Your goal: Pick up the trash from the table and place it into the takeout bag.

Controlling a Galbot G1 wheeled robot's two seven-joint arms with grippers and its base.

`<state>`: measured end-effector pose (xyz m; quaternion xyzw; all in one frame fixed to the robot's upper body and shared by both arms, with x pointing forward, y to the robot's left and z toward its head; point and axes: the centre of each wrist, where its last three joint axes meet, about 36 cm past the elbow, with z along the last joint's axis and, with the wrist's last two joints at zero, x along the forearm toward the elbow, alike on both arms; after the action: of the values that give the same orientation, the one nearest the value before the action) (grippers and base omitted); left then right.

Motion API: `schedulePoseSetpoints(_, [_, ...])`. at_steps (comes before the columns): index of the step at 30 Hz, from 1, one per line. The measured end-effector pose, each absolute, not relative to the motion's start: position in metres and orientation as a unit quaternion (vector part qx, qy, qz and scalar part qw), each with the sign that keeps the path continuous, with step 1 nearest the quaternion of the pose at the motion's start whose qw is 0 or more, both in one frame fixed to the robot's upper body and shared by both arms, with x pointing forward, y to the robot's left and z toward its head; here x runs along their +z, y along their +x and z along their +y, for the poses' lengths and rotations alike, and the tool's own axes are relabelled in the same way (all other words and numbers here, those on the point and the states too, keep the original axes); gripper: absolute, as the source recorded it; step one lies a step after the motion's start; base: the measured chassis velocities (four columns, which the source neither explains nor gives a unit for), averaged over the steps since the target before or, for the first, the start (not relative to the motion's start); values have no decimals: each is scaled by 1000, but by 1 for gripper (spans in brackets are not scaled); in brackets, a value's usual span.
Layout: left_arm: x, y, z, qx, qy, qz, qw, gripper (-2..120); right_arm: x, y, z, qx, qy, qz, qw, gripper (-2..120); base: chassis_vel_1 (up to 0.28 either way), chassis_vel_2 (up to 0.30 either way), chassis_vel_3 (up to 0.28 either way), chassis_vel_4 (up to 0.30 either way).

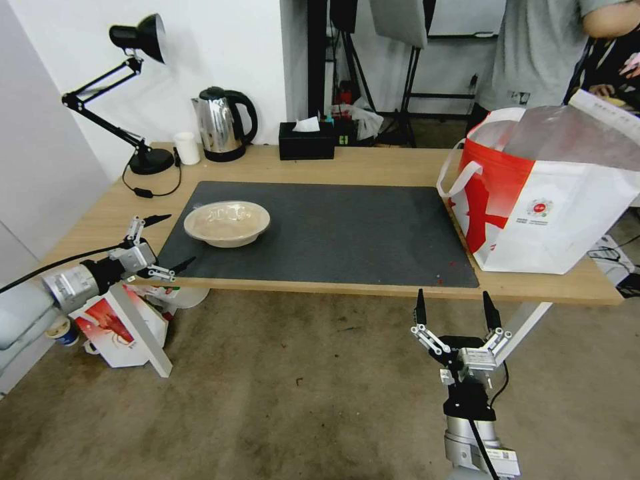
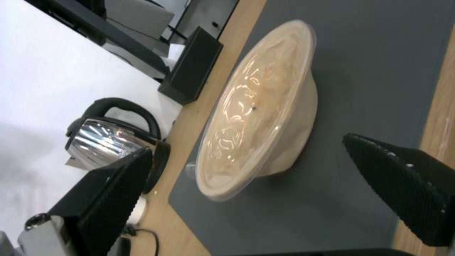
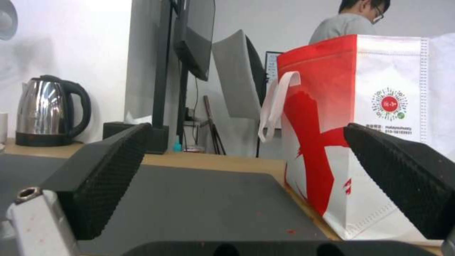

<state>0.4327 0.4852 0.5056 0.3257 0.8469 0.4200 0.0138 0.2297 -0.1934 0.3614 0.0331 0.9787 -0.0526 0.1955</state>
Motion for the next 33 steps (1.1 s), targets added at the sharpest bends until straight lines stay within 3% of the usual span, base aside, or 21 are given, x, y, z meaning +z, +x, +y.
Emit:
schedulePoseSetpoints(12, [507, 442, 498, 439, 323, 838, -4, 100, 361, 230, -193, -53, 33, 979, 196, 100, 0, 0, 0, 0])
schedulePoseSetpoints(33, [506, 480, 482, 451, 332, 829, 7, 100, 361, 230, -193, -53, 33, 979, 195, 100, 0, 0, 0, 0])
